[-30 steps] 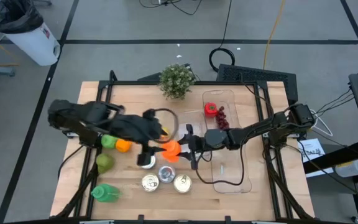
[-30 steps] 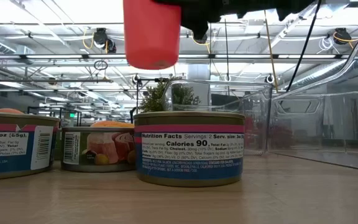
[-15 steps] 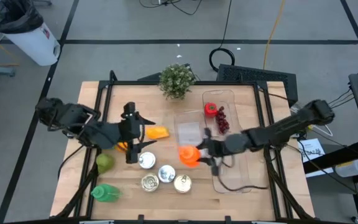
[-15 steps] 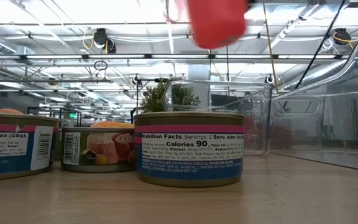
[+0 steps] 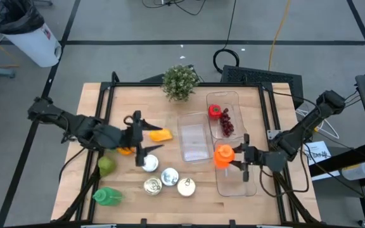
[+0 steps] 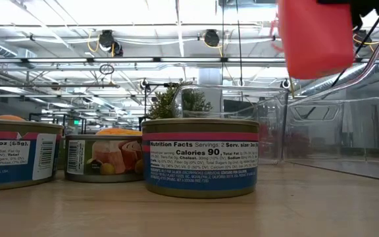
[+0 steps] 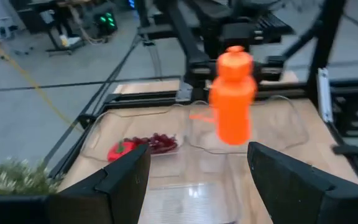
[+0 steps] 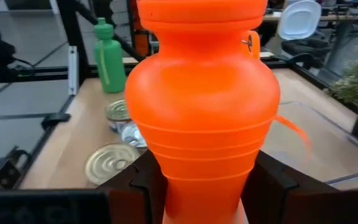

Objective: Pick & Place Food Item
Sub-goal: Put the orange water bottle into the bottom transparent bin

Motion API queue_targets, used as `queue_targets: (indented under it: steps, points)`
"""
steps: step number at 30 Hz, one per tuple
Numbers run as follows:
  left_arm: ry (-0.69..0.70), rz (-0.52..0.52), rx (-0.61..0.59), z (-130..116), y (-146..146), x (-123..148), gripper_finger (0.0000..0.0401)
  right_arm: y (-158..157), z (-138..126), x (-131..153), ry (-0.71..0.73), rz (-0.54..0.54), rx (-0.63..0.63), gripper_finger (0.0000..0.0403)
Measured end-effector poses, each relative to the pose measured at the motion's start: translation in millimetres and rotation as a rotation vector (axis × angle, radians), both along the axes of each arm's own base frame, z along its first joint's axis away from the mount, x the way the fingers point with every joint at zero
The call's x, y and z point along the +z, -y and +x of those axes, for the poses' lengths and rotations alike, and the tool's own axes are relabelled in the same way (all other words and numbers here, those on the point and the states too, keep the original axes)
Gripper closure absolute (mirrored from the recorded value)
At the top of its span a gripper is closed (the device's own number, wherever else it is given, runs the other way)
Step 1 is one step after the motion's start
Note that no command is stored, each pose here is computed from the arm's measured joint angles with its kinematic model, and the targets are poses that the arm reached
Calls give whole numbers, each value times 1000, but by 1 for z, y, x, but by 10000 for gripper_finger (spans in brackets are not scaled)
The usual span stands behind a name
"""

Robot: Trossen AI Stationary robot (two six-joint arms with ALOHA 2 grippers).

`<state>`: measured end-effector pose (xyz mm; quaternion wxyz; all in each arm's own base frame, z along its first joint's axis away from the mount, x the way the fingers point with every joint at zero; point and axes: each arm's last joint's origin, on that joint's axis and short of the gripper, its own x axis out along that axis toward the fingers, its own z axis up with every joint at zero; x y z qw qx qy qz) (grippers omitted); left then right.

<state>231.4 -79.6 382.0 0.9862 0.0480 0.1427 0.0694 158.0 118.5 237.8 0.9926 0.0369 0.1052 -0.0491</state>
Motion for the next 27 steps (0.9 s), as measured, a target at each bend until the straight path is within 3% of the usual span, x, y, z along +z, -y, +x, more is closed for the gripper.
queue_targets:
  steps: [6, 14, 27]
  points:
    - [109, -61, 30, -12, -26, -41, 123, 0, -7, -13, -22, -40, -19, 257]
    - [99, -76, 13, -17, -38, -77, 123, 9, -14, -41, -31, -11, -139, 257]
    - [105, -83, 32, -16, -42, -85, 123, 30, -25, -93, 46, 81, -207, 257]
